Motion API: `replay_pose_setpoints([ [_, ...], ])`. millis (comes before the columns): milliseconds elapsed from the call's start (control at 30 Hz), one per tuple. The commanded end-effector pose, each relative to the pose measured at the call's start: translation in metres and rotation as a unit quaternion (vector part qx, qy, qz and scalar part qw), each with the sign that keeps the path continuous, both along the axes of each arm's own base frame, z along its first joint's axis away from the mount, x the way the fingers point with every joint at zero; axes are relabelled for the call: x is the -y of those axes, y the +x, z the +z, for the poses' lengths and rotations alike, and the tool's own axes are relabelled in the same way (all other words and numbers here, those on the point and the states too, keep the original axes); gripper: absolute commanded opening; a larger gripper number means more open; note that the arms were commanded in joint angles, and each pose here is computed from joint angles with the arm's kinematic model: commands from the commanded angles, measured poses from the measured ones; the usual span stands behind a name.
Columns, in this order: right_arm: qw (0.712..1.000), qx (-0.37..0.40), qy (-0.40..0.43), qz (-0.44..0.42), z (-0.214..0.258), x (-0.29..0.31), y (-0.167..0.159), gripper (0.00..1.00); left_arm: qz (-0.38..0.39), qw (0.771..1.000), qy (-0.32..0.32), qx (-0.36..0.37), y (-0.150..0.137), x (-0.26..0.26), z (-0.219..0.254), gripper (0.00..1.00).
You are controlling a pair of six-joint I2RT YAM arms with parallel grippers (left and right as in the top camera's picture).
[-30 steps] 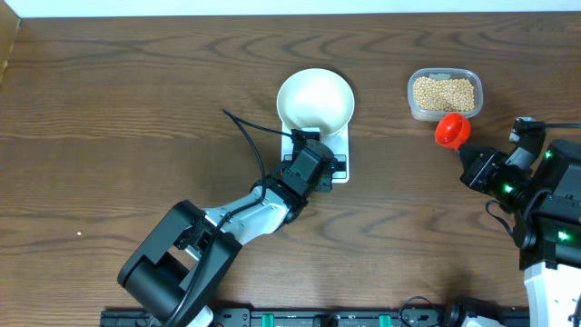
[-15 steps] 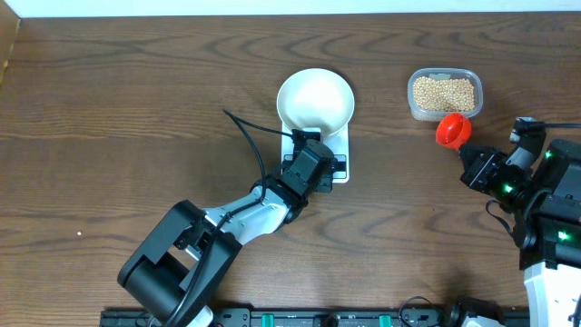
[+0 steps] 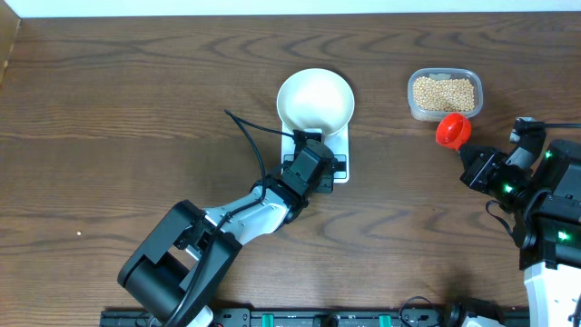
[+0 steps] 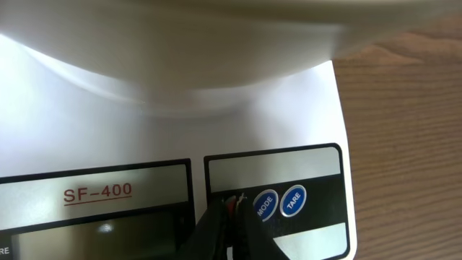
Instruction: Scoop item into bowl and weigh 50g on scale
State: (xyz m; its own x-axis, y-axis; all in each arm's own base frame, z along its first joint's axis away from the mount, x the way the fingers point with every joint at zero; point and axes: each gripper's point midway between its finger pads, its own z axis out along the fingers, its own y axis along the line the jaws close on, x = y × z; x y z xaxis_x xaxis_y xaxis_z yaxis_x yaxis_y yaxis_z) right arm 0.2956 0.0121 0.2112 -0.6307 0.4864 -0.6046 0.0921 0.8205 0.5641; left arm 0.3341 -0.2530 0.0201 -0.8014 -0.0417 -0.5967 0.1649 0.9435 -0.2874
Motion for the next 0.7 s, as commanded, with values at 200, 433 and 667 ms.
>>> replay_pose_setpoints([
  [200, 1.0, 0.011, -0.012, -0.001, 0.007, 0.004, 0.002, 0.01, -0.01, 1.0, 0.023, -0.016, -0.005, -0.003, -0.019, 0.07],
  [433, 1.0, 0.01, -0.014, -0.003, 0.007, 0.005, 0.002, 0.01, -0.01, 0.999, 0.027, -0.02, -0.006, -0.004, -0.026, 0.07],
  [667, 1.0, 0.01, -0.015, -0.004, 0.006, 0.005, 0.002, 0.01, -0.009, 0.999, 0.033, -0.024, -0.007, -0.006, -0.03, 0.07],
])
